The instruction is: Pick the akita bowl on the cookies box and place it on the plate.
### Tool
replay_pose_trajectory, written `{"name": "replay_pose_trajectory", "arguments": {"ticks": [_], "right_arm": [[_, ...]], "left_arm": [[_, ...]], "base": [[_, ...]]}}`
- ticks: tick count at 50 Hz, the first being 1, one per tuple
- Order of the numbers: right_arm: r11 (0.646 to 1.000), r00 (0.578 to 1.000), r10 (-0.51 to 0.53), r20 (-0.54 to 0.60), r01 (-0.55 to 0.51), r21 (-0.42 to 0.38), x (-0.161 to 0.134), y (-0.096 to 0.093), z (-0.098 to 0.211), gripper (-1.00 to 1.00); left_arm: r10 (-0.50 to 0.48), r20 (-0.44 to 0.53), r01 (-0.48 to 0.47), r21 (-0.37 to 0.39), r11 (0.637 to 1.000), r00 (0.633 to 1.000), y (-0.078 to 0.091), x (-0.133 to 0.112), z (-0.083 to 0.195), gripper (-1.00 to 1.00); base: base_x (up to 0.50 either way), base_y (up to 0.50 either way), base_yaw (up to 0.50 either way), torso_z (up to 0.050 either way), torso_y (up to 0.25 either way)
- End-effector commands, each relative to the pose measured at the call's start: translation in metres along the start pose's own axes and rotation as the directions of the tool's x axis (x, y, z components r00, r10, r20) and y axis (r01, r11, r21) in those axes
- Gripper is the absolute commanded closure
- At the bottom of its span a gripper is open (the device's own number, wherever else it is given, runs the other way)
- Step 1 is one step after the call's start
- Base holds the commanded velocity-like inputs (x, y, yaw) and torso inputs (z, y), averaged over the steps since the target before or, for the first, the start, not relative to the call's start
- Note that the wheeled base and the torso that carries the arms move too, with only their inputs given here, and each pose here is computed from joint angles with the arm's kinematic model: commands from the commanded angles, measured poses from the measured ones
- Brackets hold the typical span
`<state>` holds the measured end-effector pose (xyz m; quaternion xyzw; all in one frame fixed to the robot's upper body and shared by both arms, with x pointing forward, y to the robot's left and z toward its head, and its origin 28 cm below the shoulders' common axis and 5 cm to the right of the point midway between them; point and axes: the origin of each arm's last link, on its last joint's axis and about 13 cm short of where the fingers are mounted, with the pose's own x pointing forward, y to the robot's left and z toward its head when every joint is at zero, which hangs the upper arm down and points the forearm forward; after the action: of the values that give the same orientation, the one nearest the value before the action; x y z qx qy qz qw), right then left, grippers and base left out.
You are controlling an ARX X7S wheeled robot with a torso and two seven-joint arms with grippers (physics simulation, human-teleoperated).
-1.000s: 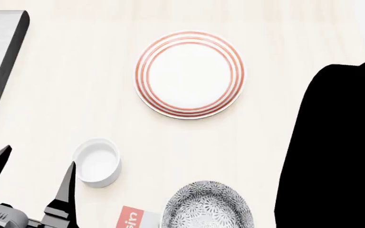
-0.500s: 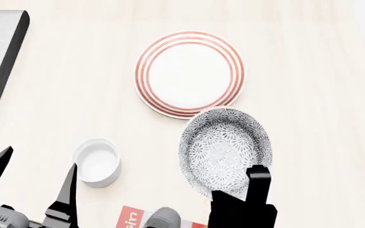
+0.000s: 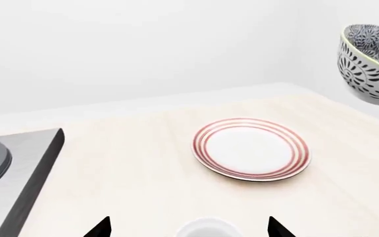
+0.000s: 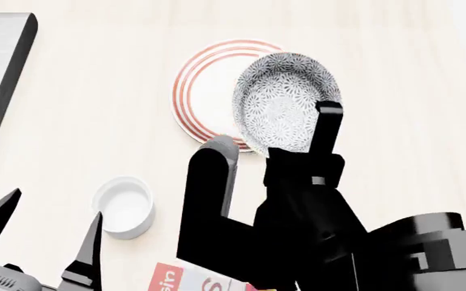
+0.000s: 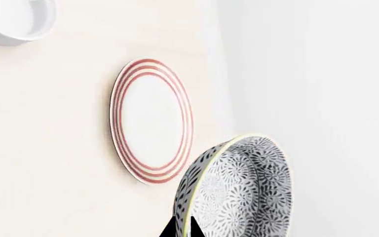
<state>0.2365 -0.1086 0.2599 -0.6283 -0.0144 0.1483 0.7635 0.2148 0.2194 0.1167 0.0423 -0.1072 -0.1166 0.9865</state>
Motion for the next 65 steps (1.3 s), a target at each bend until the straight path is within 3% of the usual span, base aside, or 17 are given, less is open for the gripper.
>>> {"name": "replay_pose_trajectory", "arguments": {"ticks": [1,45,65], "right_arm": [[0.997,0.996,-0.065,0.054,0.066,-0.026,0.040,-0.019,0.006,1.00],[0.985,0.986,-0.158,0.045,0.155,0.076,0.153,-0.028,0.011,1.00],[0.987,0.990,-0.137,0.038,0.133,0.085,0.188,-0.005,0.011,1.00]], "left_arm": [[-0.012,0.023,0.012,0.011,1.000,1.000,0.001,0.001,0.002,-1.00],[-0.027,0.036,0.025,0.038,0.999,0.999,0.000,-0.001,0.000,-1.00],[-0.043,0.065,0.043,0.010,0.999,0.997,0.002,-0.002,-0.003,-1.00]], "base": [[0.00,0.00,0.00,0.000,0.000],[0.00,0.00,0.00,0.000,0.000],[0.00,0.00,0.00,0.000,0.000]]}}
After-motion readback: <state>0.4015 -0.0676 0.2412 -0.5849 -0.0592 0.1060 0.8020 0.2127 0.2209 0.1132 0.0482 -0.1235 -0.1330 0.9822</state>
